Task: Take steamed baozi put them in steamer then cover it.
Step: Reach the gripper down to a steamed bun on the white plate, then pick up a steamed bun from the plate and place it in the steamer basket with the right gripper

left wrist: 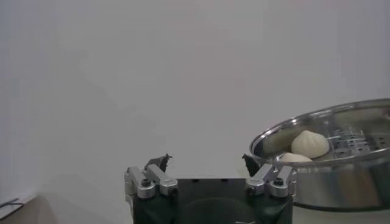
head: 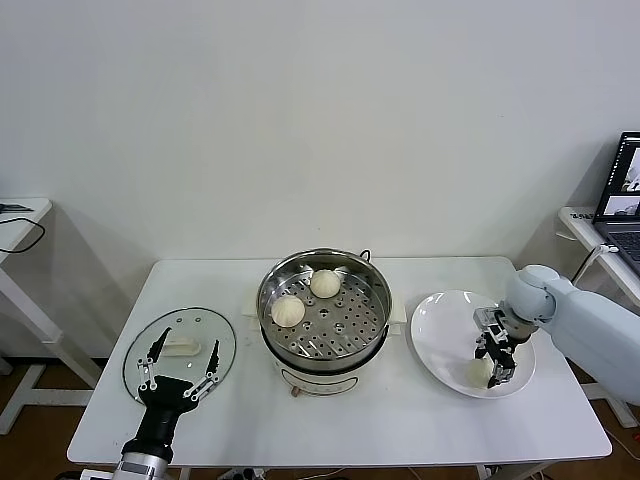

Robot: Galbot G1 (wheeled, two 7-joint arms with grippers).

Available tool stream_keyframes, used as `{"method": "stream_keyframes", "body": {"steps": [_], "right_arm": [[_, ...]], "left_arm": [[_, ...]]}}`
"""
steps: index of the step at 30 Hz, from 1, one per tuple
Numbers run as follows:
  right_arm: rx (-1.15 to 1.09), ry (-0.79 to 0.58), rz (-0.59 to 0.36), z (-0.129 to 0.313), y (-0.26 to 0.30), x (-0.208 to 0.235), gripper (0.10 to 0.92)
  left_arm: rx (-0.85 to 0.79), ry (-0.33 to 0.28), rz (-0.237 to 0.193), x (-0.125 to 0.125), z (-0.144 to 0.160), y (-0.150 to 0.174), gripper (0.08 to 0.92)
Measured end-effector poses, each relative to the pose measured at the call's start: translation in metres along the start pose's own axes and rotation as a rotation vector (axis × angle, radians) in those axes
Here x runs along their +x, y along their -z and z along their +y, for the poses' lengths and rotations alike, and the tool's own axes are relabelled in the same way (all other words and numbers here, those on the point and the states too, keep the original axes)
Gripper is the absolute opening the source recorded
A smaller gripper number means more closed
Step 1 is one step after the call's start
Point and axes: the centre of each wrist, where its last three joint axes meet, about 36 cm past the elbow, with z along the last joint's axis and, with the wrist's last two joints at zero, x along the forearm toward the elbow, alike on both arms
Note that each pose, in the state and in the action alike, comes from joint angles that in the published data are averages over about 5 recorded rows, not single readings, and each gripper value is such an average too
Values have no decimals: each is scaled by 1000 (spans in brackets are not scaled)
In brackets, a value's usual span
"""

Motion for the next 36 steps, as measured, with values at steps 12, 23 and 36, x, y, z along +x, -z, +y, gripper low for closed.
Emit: {"method": "stream_keyframes", "body": {"steps": [12,23,36], "right_arm": [[13,-43,-22,-6,-4,58,628],[203,-174,-20,-21,36,178,628],[637,-298,46,-25,147,275,628]], "left_arm": [[-4,-2,-1,2,1,4,823],[-4,-4,-3,2,0,7,823],[-14,4,-8,6,3,13,823]]}}
